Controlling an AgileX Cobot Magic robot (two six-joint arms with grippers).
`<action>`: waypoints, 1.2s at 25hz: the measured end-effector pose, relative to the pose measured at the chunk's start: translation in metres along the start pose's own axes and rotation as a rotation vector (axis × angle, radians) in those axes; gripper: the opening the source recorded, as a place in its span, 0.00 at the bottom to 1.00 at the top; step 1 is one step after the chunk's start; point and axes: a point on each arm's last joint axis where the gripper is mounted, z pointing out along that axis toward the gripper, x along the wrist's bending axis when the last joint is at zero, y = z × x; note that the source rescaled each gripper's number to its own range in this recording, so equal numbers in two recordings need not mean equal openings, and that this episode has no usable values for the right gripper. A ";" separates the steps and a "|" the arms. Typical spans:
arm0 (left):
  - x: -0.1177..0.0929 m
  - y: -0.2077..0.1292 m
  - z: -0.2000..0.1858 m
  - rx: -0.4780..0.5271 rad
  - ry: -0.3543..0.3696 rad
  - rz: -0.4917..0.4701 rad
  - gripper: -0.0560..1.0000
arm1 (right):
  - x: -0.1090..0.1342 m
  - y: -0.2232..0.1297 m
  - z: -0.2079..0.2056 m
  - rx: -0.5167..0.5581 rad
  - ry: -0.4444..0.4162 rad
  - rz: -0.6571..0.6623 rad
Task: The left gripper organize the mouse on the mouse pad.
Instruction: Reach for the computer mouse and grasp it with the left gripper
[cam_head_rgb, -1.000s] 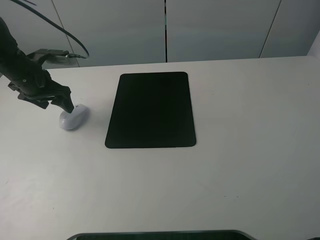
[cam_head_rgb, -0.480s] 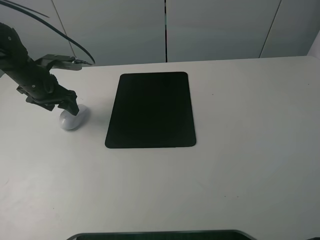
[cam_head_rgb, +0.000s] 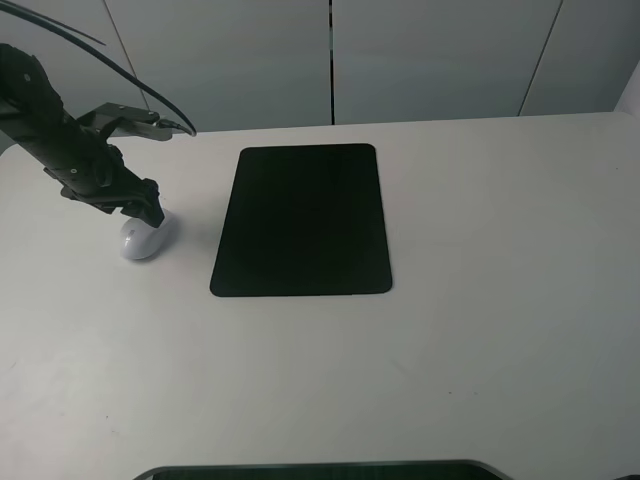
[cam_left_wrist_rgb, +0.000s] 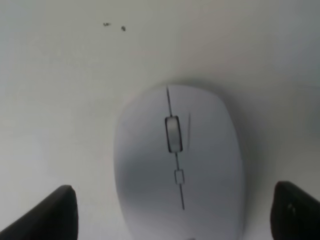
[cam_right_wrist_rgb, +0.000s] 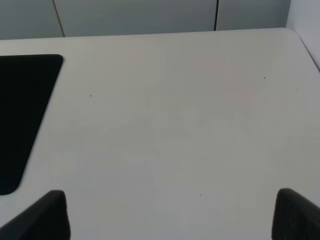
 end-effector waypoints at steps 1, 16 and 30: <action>0.000 0.000 0.000 0.000 0.000 0.000 0.99 | 0.000 0.000 0.000 0.000 0.000 0.000; -0.006 -0.003 0.021 0.044 -0.013 -0.005 1.00 | 0.000 0.000 0.000 0.000 0.000 -0.002; -0.004 -0.002 0.031 0.033 0.009 -0.058 1.00 | 0.000 0.000 0.000 0.000 0.000 -0.002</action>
